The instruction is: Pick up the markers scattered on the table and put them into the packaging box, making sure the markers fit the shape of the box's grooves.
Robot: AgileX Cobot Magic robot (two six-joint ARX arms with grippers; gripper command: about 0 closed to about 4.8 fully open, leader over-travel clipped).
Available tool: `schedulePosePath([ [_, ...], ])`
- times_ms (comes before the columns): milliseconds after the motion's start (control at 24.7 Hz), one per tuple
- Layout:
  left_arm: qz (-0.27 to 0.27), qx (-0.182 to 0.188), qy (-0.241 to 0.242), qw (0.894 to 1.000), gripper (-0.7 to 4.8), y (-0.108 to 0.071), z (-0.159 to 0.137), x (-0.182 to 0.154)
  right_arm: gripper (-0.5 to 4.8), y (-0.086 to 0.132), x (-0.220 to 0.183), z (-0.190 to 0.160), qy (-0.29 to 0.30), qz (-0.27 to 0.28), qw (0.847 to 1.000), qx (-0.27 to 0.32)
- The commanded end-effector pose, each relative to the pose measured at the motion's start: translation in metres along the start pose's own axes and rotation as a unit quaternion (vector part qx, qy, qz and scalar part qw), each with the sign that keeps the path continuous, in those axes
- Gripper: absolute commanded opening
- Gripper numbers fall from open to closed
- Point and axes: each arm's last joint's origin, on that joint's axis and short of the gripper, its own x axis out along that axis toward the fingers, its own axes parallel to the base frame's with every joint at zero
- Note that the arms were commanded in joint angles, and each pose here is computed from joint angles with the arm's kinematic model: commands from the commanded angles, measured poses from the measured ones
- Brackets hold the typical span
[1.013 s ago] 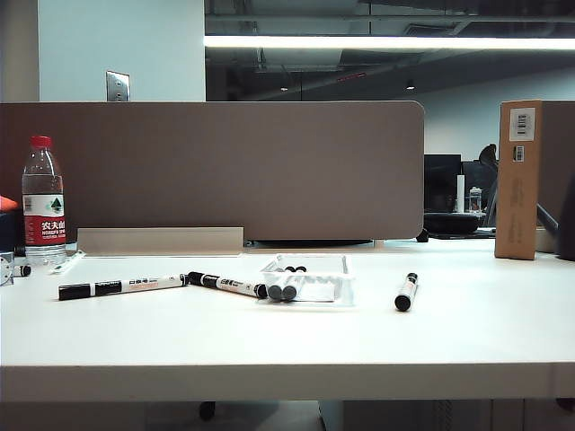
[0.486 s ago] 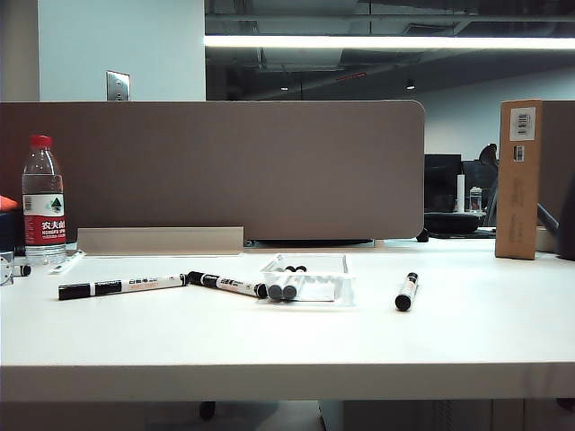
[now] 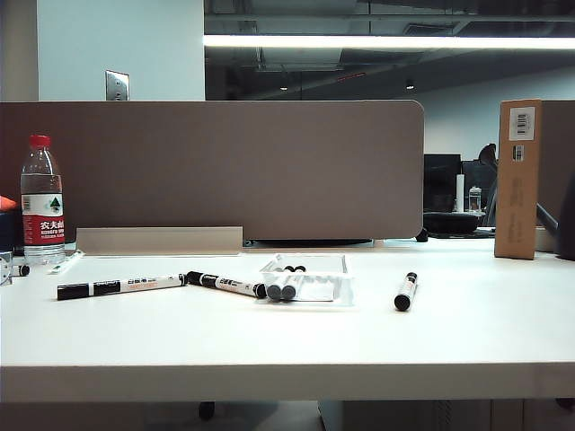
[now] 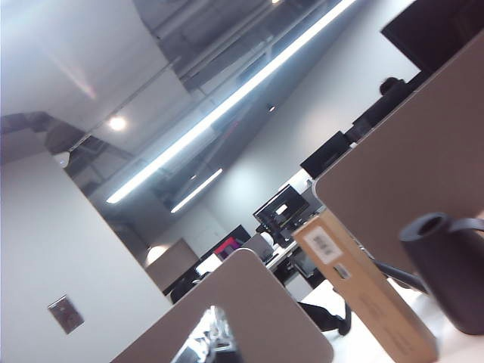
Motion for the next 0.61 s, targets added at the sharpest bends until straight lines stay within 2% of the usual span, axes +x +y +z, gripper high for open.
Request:
schedulePosePath([
  [41,-0.033,0.02,0.026,0.999,-0.06,-0.01,0.017,0.013,-0.02,0.015,0.015,0.011,0.03,-0.007,0.999,-0.019],
  [203,-0.04,0.032,0.08,0.995,-0.06,-0.017,0.035,0.047,-0.02,0.034,0.053,0.013,0.106,0.009,0.992,-0.071],
  [324,-0.041,0.022,0.12,0.992,-0.06,-0.018,0.046,0.081,-0.02,0.045,0.088,0.008,0.18,0.03,0.98,-0.074],
  [405,-0.062,0.011,0.16,0.985,-0.06,-0.019,0.053,0.118,-0.02,0.056,0.137,-0.013,0.29,0.075,0.952,-0.057],
  [527,-0.067,0.004,0.182,0.981,-0.06,-0.016,0.052,0.143,-0.02,0.059,0.172,-0.037,0.378,0.061,0.923,-0.045],
  [567,-0.066,0.003,0.187,0.98,-0.06,-0.015,0.051,0.149,-0.02,0.06,0.184,-0.05,0.413,0.055,0.908,-0.04],
  [608,-0.058,-0.002,0.201,0.978,-0.05,-0.011,0.046,0.161,-0.02,0.061,0.201,-0.071,0.469,0.039,0.882,-0.032],
])
